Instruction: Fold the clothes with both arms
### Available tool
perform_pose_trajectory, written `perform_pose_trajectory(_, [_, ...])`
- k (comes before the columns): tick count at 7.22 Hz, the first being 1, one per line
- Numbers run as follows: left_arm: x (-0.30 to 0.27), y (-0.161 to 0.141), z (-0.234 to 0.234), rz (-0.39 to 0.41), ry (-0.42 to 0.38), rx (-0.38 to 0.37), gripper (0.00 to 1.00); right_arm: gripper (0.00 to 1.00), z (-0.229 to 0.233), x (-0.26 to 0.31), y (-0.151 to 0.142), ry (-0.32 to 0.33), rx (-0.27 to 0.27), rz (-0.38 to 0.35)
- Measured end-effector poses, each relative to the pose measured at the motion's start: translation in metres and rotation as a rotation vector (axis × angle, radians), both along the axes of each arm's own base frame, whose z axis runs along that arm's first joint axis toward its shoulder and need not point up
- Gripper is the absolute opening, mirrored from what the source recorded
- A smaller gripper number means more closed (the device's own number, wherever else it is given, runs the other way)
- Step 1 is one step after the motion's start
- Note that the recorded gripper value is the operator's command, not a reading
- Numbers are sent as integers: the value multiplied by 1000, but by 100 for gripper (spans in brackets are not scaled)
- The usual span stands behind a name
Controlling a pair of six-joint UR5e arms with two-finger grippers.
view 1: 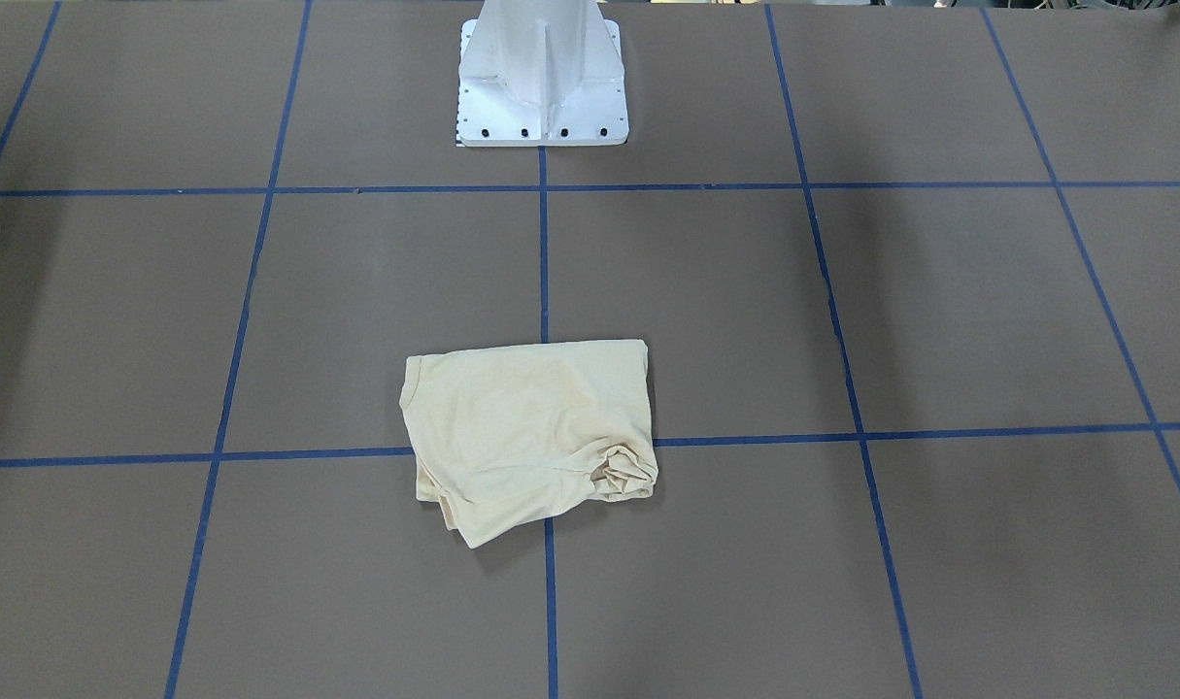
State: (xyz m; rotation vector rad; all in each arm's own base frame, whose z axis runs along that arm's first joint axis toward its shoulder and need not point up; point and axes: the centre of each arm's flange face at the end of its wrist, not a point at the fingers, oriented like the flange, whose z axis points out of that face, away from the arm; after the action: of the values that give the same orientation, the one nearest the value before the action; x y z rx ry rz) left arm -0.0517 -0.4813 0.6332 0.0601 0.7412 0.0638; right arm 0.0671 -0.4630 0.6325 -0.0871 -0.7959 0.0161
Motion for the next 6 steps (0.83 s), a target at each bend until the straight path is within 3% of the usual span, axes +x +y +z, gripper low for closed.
perform_pose_trajectory(6, [0,0,0,1,1,-1,100,100,2,0,2,-1,-3,-1])
